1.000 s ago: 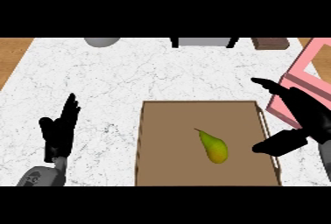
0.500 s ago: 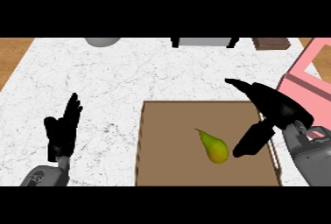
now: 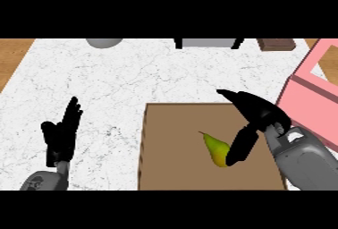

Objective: Pick the pear from the tray and place it in the cardboard box

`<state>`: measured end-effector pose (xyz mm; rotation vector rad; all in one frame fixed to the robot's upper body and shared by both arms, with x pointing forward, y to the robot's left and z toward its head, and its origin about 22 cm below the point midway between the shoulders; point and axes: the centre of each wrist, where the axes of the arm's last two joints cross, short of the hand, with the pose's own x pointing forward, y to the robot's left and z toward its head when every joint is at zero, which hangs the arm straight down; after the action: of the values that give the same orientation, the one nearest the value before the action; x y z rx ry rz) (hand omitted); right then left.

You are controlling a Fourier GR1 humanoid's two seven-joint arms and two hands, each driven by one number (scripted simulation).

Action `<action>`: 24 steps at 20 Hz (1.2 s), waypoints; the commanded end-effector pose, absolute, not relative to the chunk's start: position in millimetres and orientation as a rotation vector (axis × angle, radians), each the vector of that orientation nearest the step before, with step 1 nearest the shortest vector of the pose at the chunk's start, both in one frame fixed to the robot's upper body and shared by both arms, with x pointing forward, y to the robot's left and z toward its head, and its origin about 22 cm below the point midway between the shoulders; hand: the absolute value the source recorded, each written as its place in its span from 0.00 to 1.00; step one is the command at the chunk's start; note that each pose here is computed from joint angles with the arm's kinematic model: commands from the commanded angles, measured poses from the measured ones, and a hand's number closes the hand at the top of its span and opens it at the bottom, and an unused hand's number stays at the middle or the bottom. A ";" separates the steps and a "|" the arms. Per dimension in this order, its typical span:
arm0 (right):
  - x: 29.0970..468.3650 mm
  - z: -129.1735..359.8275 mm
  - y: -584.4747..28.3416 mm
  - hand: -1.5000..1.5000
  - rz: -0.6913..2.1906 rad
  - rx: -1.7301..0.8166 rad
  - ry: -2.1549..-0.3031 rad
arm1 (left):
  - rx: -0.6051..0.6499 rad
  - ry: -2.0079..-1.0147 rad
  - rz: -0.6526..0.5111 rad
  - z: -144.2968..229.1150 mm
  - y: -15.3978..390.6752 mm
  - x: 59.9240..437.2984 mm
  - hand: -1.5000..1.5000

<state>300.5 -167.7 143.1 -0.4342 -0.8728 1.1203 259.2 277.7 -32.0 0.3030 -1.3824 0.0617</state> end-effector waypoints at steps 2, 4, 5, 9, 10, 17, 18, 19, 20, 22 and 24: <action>304.8 150.5 -144.6 0.00 1.154 -0.475 -0.737 | 0.304 -1.390 0.063 -29.4 282.7 269.5 0.50; 289.2 152.8 -134.3 0.00 1.167 -0.481 -0.714 | 0.314 -1.385 0.061 -16.6 272.5 272.8 0.50; 303.5 136.5 -147.0 0.00 1.140 -0.490 -0.704 | 0.312 -1.385 0.063 -43.5 267.4 249.4 0.50; 307.7 135.1 -127.3 0.00 1.175 -0.531 -0.668 | 0.300 -1.387 0.057 -23.3 280.3 262.5 0.50; 296.5 122.3 -113.7 0.00 1.165 -0.515 -0.686 | 0.317 -1.373 0.069 -33.5 277.6 259.9 0.50; 306.9 125.5 -116.0 0.00 1.134 -0.565 -0.633 | 0.300 -1.392 0.061 -14.1 284.5 269.4 0.50; 296.9 121.2 -127.0 0.00 1.120 -0.534 -0.629 | 0.307 -1.378 0.070 -41.0 268.9 248.7 0.50; 312.1 116.4 -113.9 0.00 1.124 -0.530 -0.624 | 0.293 -1.385 0.051 -23.5 285.4 269.9 0.50; 305.6 116.1 -107.1 0.00 1.147 -0.542 -0.607 | 0.298 -1.372 0.060 -31.8 260.4 261.4 0.50; 315.0 109.4 -116.6 0.00 1.141 -0.549 -0.588 | 0.312 -1.379 0.070 -34.6 278.7 254.4 0.50; 311.7 100.5 -112.7 0.00 1.153 -0.586 -0.571 | 0.312 -1.377 0.053 -29.0 273.2 259.0 0.50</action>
<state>312.5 -120.1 105.0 -0.4784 -0.7313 1.1417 263.9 276.2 -27.1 0.3081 -1.3832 0.0602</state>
